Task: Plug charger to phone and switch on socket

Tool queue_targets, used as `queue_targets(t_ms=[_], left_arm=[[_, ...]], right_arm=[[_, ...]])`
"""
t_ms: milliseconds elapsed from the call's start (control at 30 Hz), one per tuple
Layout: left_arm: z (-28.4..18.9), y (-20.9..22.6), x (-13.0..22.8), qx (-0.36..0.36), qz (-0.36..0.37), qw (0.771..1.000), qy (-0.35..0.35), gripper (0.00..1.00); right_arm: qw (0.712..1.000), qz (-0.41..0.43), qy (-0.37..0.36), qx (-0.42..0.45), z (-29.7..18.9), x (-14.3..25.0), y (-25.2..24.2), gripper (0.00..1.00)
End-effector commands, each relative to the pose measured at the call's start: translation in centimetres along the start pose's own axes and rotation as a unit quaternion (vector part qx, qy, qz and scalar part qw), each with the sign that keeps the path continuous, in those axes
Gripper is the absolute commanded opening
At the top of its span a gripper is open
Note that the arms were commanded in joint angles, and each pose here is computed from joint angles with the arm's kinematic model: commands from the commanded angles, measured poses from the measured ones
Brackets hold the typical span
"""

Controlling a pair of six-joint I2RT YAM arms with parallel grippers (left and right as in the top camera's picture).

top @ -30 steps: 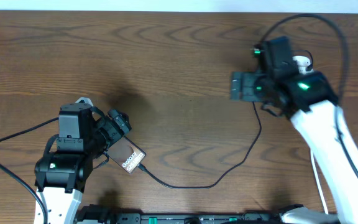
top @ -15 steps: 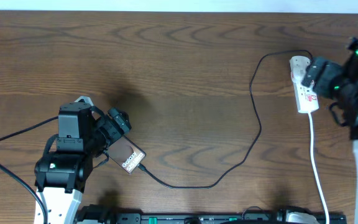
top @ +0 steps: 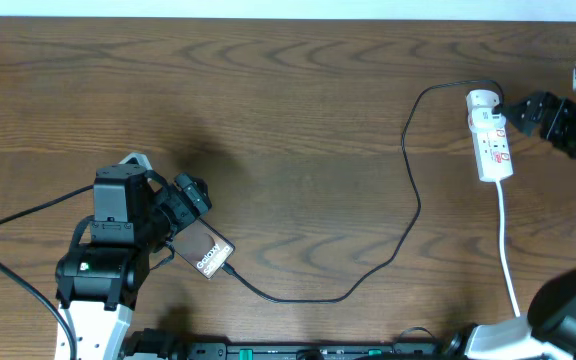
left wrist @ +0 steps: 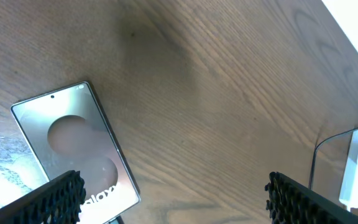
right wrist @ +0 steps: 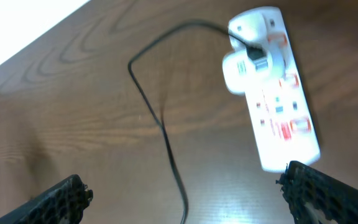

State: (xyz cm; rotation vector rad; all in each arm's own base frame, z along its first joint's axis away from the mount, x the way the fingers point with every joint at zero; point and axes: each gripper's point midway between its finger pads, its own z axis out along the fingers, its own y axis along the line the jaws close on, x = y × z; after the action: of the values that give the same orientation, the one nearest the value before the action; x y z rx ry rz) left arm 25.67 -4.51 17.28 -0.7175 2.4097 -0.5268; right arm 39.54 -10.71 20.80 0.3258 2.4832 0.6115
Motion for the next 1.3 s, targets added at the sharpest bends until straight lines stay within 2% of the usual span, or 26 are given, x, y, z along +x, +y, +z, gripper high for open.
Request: queue_targets(t_ms=[0,300,567,1000,1267], left_arm=[[-0.6,-0.8,-0.5,0.013,0.021,1.0,-0.009,0.92],[-0.7,-1.1,-0.9,0.019,0.023,0.999,-0.016,0.92],[-0.7,-1.2,-1.0,0.021,0.023,0.999,-0.019,0.92],[-0.7,-1.2,-1.0,0.021,0.023,0.999,-0.018,0.92],[-0.7,-1.1,-0.9,0.02,0.023,0.999,-0.017,0.92]], right_arm=[[0.999,-0.042,-0.016,0.003,0.0,-2.9,-0.4,0.99],[0.995,-0.034,0.011,0.089,2.4,-5.6,-5.2,0.99],[0.996,-0.007,0.038,0.077,6.5,-4.9,-7.5,0.99],[0.993,-0.055,0.098,0.048,11.7,-2.5,-5.9,0.99],[0.989,-0.05,0.107,0.089,12.0,-2.3,-7.1,0.99]])
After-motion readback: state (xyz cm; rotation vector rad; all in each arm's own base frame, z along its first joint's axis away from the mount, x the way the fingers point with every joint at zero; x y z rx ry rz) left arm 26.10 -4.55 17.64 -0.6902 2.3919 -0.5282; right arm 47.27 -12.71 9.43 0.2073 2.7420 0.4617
